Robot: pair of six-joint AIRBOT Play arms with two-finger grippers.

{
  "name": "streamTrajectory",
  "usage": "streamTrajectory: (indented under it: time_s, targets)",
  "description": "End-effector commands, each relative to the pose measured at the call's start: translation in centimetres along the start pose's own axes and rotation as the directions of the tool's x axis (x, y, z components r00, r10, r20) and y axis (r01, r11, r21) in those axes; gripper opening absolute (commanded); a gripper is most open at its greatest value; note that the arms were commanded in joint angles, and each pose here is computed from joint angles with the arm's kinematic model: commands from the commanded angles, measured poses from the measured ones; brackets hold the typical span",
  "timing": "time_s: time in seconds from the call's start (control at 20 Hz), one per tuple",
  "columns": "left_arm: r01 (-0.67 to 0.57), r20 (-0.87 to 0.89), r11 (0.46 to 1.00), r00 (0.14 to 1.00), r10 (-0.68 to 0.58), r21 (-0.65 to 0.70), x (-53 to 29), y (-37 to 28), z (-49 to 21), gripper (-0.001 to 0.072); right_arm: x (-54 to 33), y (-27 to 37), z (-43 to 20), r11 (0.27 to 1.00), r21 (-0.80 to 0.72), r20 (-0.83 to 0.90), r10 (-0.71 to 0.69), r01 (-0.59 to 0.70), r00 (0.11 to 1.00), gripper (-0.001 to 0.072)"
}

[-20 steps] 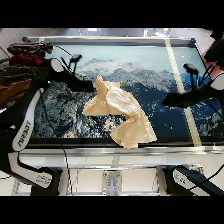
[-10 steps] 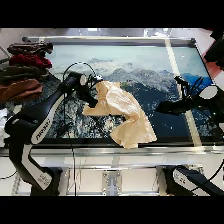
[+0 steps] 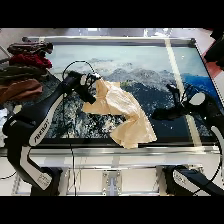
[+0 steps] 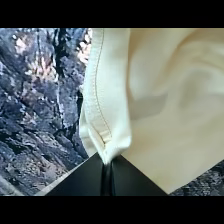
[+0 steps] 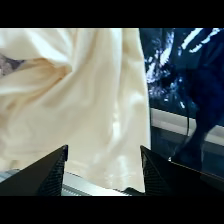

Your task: Fold the shirts.

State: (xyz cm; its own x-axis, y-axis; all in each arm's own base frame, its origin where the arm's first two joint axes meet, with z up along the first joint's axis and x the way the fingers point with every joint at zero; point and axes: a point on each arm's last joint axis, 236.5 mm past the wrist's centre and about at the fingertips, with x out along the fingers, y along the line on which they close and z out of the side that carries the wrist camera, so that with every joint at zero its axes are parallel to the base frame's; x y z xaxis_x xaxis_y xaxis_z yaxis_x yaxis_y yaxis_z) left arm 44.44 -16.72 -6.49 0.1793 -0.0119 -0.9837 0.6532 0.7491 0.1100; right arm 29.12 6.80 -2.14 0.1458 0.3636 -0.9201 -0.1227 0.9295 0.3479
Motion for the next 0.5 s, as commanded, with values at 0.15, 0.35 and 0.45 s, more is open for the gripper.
streamTrajectory:
  time_s: [0.15, 0.35, 0.45]
  targets:
    - [-0.076, 0.063, 0.997, 0.995, 0.077, -0.018, -3.7, 1.7, 0.6, 0.0015, 1.3, -4.1, -3.4, 0.997, 0.028, -0.085, -0.064, 0.067, 0.994, 0.0433]
    - [-0.079, 0.065, 0.996, 0.995, 0.081, -0.041, -3.8, 1.8, 0.6, 0.0015, 2.8, -2.4, -4.1, 0.983, 0.111, -0.123, 0.162, -0.149, 0.979, 0.0433]
    - [-0.079, 0.065, 0.996, 0.995, 0.081, -0.042, -3.8, 1.8, 0.6, 0.0015, 3.6, -0.9, -4.2, 0.942, 0.155, -0.141, 0.319, -0.298, 0.937, 0.0433]
